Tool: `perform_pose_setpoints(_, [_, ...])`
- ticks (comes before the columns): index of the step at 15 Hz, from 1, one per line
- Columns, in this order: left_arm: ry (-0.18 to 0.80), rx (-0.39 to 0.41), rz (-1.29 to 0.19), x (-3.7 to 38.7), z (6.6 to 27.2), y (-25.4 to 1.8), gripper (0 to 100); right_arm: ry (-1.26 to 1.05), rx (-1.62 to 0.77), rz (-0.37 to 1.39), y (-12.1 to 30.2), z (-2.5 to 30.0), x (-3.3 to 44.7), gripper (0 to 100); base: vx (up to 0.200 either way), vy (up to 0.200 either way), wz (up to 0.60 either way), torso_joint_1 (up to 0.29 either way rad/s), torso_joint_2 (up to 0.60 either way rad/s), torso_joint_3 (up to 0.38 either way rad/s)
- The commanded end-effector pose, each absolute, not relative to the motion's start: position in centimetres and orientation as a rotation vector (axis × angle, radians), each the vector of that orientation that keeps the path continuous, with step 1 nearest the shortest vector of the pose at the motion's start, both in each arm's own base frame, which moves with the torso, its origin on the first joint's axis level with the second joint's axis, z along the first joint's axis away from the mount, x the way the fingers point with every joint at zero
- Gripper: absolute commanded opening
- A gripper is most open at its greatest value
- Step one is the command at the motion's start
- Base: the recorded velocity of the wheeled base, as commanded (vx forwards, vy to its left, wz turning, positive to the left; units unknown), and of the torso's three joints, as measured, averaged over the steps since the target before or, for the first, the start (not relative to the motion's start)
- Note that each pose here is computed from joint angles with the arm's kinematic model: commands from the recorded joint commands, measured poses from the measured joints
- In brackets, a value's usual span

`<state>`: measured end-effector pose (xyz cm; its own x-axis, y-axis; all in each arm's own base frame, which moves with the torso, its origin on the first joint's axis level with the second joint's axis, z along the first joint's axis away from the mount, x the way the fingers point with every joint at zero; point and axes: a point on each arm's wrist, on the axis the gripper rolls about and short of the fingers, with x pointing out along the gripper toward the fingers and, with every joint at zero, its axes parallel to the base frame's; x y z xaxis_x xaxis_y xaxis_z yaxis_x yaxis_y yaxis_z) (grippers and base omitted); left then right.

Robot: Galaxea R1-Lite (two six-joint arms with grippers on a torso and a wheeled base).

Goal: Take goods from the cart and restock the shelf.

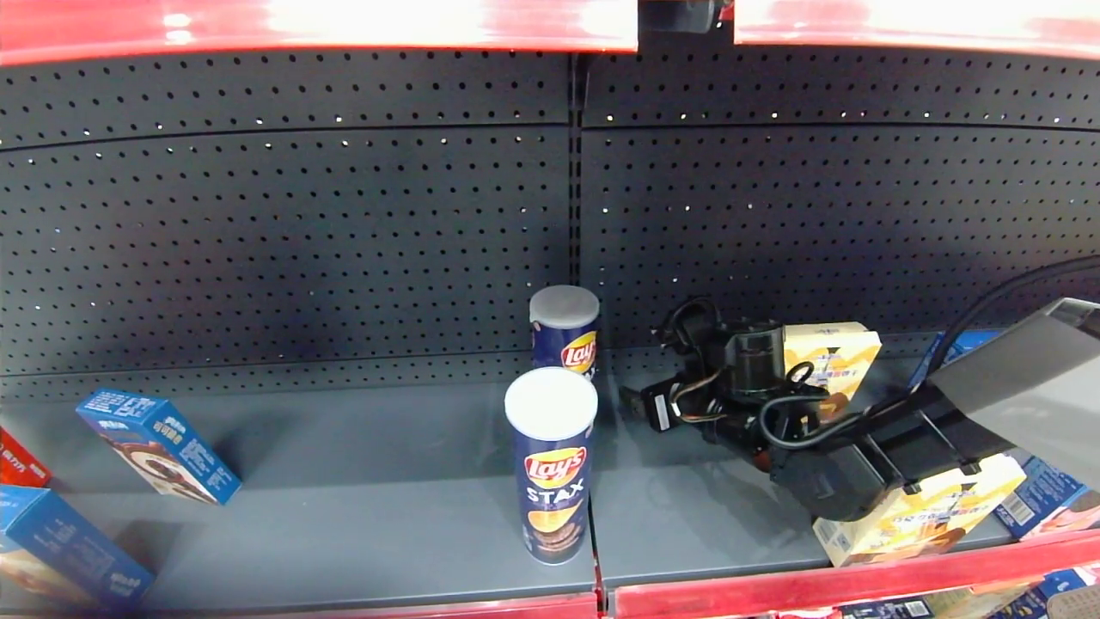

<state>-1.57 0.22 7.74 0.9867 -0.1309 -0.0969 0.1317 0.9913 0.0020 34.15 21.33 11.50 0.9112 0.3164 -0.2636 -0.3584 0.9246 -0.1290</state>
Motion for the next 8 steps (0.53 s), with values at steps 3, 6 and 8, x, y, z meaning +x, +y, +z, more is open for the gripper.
perform_pose_setpoints(3, [0.099, 0.008, -0.132, -1.6, 7.7, 0.2, 100, 0.262, -0.163, 0.393, 23.4, 10.2, 34.0, 100, 0.000, 0.000, 0.00, 0.000, 0.00, 0.000])
perform_pose_setpoints(6, [0.098, 0.008, -0.132, -1.6, 7.8, 0.2, 100, 0.250, -0.156, 0.415, 24.0, 10.6, 33.9, 100, 0.000, 0.000, 0.00, 0.000, 0.00, 0.000])
perform_pose_setpoints(8, [0.099, 0.008, -0.130, -1.6, 7.7, 0.2, 100, 0.245, -0.155, 0.425, 24.2, 10.7, 33.9, 100, 0.000, 0.000, 0.00, 0.000, 0.00, 0.000])
